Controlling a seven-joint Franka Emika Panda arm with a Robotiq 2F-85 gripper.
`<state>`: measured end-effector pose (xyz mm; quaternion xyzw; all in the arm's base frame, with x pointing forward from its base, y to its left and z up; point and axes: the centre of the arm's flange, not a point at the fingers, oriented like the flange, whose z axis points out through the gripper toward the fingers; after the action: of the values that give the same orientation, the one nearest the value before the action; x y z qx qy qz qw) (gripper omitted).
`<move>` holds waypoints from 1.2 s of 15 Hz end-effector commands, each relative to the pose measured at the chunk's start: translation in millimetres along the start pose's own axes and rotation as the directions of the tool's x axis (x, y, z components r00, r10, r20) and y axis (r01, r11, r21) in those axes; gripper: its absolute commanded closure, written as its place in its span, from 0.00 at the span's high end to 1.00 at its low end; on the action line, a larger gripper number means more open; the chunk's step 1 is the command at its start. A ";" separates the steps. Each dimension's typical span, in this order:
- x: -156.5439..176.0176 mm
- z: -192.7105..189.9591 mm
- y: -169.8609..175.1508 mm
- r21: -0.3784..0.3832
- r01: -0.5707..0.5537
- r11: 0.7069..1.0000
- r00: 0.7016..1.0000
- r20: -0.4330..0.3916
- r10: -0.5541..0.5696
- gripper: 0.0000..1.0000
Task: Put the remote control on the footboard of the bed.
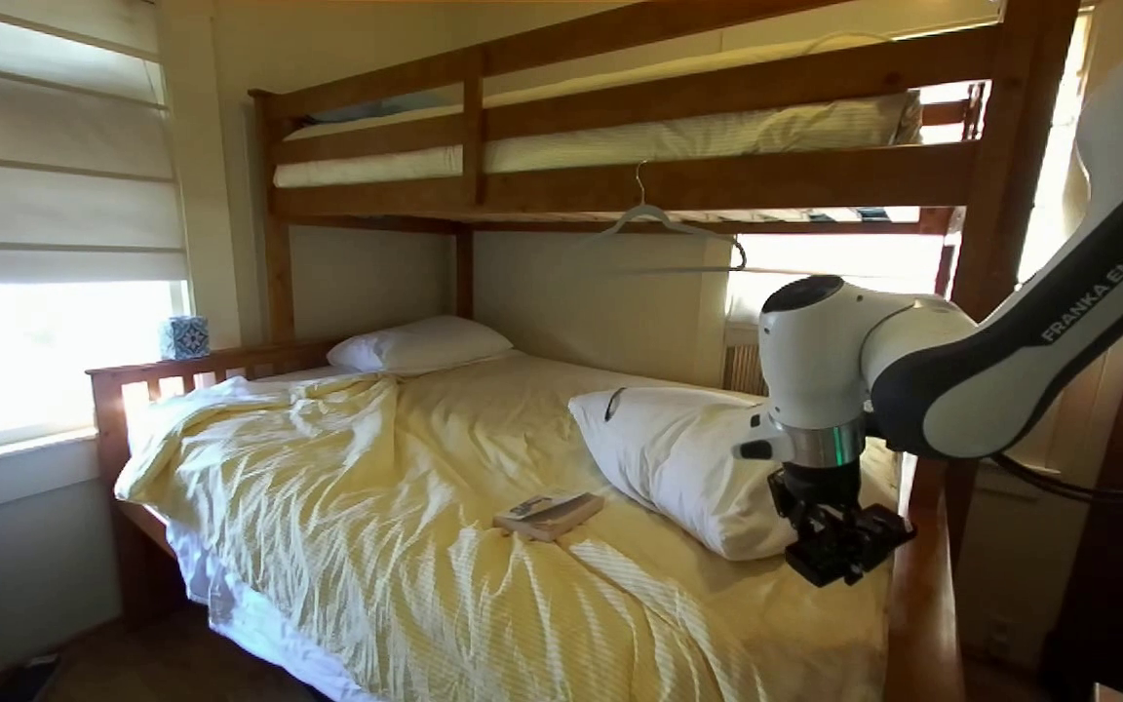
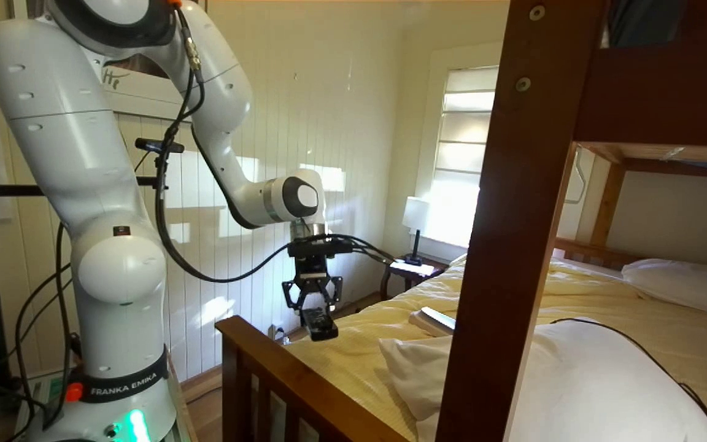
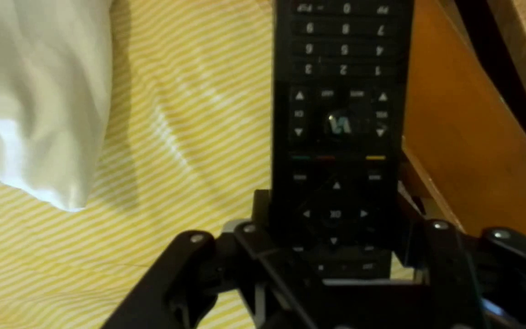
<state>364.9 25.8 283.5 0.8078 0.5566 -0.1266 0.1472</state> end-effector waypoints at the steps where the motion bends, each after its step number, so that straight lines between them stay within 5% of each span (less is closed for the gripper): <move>1: -54.0 -27.1 -37.7 -0.147 -0.026 0.989 0.996 -0.088 0.013 0.36; 3: -60.8 -41.1 -19.8 -0.181 -0.061 0.982 0.987 -0.158 0.033 0.36; 4: -22.6 -42.9 27.1 -0.134 -0.053 0.990 0.993 -0.107 0.039 0.61; 7: -35.9 -52.6 31.4 -0.160 -0.072 0.984 0.990 -0.133 0.051 0.61; 8: -36.2 -54.8 29.7 -0.157 -0.035 0.987 0.991 -0.130 0.014 0.36; 12: -84.4 -51.4 1.1 -0.102 0.157 0.982 0.986 -0.044 -0.162 0.36; 18: -156.3 -31.8 -5.1 -0.030 0.324 0.945 0.943 -0.065 -0.326 0.36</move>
<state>359.6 -64.9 362.5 0.7271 0.6657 -0.1105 0.1265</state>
